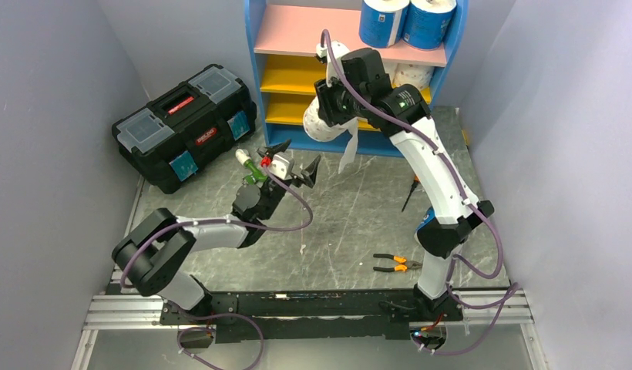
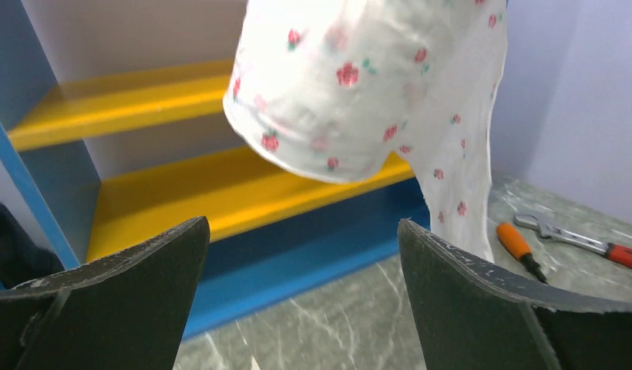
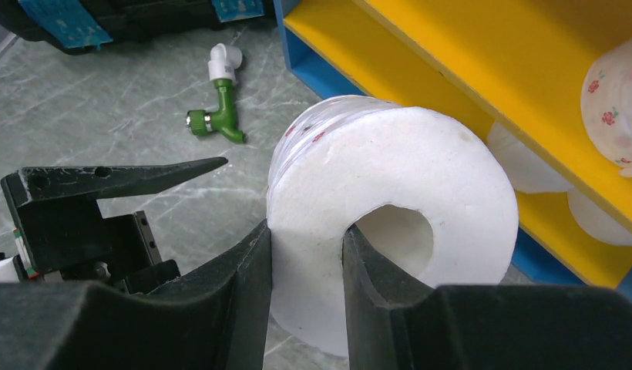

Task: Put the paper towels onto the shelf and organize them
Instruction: Pick up the paper towel from the center of the board, then place the paper towel on the shelf.

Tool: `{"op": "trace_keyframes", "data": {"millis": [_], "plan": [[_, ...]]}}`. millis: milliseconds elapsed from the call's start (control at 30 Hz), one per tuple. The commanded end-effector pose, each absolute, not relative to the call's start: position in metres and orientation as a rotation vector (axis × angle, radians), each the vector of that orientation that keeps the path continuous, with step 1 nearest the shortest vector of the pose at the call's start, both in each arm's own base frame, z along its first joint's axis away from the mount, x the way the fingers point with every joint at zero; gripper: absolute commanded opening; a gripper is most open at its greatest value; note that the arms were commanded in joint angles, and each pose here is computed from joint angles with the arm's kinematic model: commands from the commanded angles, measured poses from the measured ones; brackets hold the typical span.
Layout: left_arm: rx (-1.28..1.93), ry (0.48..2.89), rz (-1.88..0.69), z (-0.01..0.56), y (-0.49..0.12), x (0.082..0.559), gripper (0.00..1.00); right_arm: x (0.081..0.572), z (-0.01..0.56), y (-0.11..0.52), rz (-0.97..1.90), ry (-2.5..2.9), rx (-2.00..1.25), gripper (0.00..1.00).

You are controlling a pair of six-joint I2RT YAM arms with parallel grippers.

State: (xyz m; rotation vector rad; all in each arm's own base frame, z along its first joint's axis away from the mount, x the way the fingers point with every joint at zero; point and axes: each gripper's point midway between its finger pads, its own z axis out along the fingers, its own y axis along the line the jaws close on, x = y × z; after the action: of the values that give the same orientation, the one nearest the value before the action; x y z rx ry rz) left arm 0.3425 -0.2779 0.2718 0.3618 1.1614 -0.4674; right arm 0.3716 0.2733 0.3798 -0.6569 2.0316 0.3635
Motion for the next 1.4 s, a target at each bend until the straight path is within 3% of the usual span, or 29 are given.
{"op": "trace_keyframes", "data": {"millis": [0, 733, 1367], "plan": [[0.337, 0.899, -0.452, 0.341, -0.279, 0.344, 0.99, 0.386, 0.412, 0.266, 0.343, 1.931, -0.551, 0.21], [0.416, 0.823, -0.344, 0.366, -0.316, 0.419, 0.99, 0.433, 0.444, 0.258, 0.2, 1.747, -0.457, 0.21], [0.41, 0.807, -0.294, 0.367, -0.323, 0.443, 0.99, 0.461, 0.428, 0.261, 0.177, 1.741, -0.441, 0.24]]}}
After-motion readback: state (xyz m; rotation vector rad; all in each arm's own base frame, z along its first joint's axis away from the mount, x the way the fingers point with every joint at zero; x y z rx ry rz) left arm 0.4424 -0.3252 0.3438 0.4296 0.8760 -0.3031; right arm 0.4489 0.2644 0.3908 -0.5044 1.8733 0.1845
